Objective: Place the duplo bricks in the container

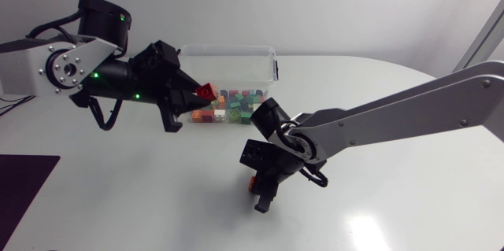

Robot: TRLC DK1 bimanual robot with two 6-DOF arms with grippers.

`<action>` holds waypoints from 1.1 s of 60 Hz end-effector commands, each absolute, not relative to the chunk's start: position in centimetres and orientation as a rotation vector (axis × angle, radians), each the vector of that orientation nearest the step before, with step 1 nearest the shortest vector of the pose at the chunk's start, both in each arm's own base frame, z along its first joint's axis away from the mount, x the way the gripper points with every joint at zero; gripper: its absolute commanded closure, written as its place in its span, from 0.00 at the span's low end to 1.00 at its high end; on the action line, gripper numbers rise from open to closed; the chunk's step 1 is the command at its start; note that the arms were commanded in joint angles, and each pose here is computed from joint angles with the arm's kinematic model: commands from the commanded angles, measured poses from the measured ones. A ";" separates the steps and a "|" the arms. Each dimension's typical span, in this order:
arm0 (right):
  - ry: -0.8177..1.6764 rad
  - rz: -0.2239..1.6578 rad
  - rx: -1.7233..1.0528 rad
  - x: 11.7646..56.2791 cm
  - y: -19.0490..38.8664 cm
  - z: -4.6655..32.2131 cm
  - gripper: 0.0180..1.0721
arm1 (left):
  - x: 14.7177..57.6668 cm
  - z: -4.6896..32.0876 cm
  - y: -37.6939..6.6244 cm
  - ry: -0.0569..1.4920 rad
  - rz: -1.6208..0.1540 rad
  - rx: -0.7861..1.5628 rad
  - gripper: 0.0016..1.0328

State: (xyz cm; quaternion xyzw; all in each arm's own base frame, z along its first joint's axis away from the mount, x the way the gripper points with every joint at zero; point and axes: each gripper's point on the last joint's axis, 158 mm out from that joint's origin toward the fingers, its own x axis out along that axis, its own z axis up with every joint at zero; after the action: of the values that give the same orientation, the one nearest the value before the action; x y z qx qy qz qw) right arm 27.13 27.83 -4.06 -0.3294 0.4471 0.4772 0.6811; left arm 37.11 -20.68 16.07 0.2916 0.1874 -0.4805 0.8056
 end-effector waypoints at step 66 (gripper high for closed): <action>0.542 0.830 -0.394 41.5 29.0 19.6 0.72 | 57.6 17.5 -15.2 0.436 -0.434 0.437 0.04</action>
State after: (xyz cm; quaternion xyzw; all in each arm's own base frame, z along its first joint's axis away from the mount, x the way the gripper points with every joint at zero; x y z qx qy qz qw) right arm 40.12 28.35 18.64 -0.2050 0.2665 0.4012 0.8520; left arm 56.07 -16.20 16.50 0.2214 0.2116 -0.2328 0.9230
